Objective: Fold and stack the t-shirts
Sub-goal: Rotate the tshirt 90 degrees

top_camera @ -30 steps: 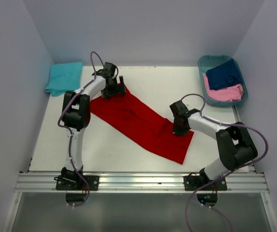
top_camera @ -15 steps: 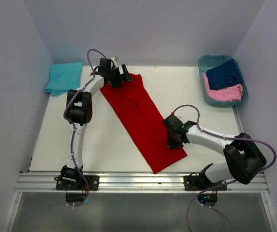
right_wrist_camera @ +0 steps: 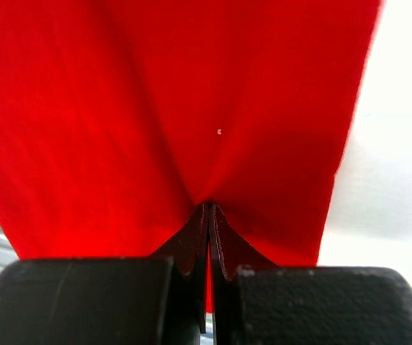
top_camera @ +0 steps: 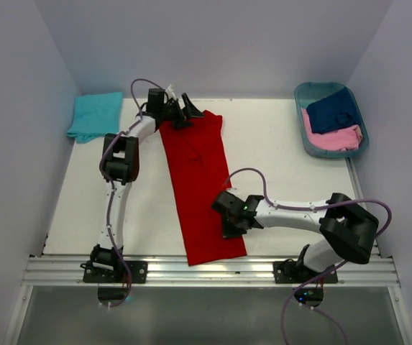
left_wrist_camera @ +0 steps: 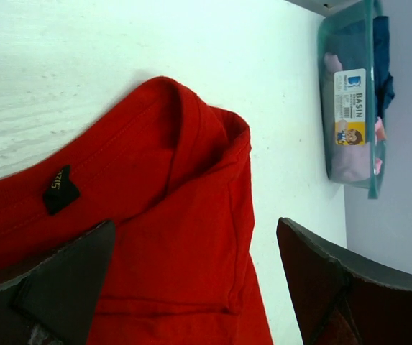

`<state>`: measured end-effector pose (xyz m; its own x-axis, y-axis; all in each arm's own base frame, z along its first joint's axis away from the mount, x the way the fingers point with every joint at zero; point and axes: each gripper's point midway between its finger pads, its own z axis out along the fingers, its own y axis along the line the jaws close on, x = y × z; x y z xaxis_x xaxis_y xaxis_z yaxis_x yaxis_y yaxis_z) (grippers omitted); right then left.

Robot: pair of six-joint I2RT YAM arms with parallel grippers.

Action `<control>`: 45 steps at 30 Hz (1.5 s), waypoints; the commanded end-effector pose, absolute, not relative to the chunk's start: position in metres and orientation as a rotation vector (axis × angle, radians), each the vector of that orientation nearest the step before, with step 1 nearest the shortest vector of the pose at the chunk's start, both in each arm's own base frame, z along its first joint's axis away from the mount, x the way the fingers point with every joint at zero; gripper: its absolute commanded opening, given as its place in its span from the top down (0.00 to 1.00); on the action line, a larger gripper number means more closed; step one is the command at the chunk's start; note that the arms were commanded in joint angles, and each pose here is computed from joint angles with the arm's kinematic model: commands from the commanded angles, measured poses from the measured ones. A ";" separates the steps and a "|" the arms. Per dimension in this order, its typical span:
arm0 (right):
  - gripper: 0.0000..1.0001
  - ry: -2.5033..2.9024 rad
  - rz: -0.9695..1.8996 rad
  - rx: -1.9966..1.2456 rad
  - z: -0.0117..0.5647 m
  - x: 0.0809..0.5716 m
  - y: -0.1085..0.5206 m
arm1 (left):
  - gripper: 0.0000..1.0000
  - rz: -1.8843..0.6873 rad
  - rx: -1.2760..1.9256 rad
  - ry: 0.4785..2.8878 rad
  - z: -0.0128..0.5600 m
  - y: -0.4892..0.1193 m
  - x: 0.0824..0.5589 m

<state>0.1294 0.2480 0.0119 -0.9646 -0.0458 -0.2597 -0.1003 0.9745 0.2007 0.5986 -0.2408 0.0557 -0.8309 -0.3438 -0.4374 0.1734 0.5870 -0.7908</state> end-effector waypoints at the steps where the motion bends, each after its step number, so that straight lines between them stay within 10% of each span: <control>1: 1.00 2.959 0.241 -0.113 0.001 0.102 0.248 | 0.00 -1.279 -0.162 2.311 0.017 -0.259 0.588; 12: 0.97 2.755 0.432 -0.251 0.074 0.135 0.289 | 0.00 -1.325 0.021 1.926 0.191 -0.235 0.617; 16: 0.37 2.567 0.603 -0.371 0.131 0.155 0.318 | 0.00 -1.143 0.093 1.833 0.273 -0.213 0.599; 22: 0.17 2.337 0.503 -0.389 0.200 0.210 0.323 | 0.00 -0.846 0.129 1.930 0.311 -0.177 0.539; 33: 0.33 2.235 0.372 -0.187 0.255 0.394 0.284 | 0.00 -0.552 0.157 2.257 0.217 -0.169 0.397; 45: 0.60 2.450 0.453 -0.200 0.137 0.508 0.320 | 0.00 -0.550 0.199 2.334 0.174 -0.176 0.349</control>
<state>0.5146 0.3140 0.1449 -0.7458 -0.0202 -0.6659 -0.2161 0.9529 0.2131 0.3502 -0.1743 0.1474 -0.7911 -0.0122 -0.6116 0.2488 0.9070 -0.3399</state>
